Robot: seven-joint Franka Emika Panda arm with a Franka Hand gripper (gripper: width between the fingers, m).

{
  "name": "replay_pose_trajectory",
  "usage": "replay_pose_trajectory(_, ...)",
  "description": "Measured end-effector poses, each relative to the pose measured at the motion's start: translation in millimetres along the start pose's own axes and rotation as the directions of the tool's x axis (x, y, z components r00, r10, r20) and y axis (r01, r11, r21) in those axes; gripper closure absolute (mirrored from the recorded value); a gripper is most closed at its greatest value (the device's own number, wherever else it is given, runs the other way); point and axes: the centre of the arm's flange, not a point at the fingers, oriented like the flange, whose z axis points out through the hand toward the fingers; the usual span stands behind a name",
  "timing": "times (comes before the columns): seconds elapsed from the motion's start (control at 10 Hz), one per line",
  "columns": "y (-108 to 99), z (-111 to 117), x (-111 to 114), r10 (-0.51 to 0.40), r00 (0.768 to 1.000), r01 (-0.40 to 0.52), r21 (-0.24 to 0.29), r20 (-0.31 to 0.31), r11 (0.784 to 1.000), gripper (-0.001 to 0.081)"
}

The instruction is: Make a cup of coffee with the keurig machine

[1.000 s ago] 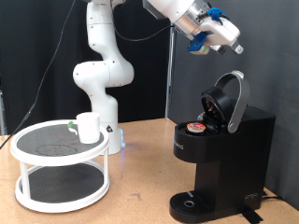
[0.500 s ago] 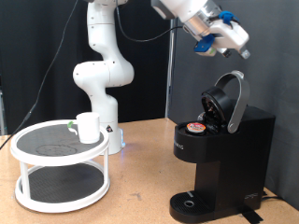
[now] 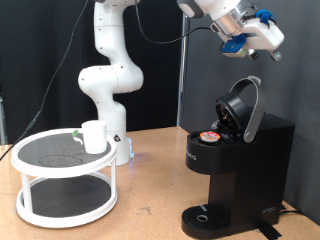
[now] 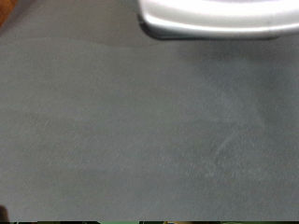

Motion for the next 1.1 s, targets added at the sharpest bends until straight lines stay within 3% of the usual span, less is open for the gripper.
replay_pose_trajectory(0.2,1.1,12.3,0.1,0.012,0.999,-0.011,0.021,-0.032,1.0,0.0072)
replay_pose_trajectory(0.6,-0.2,26.6,-1.2,0.018,0.999,-0.017,0.032,-0.035,0.999,0.0072)
replay_pose_trajectory(0.7,-0.3,27.3,-0.8,0.019,0.999,-0.017,0.031,-0.037,0.999,0.0187)
replay_pose_trajectory(0.8,-0.9,28.9,0.5,0.019,0.999,-0.018,0.029,-0.045,0.999,0.0187)
replay_pose_trajectory(1.0,-2.2,32.3,3.7,0.022,0.998,-0.02,0.025,-0.061,0.999,0.0462)
replay_pose_trajectory(1.1,-3.5,34.6,6.2,0.025,0.997,-0.023,0.024,-0.073,0.999,0.0462)
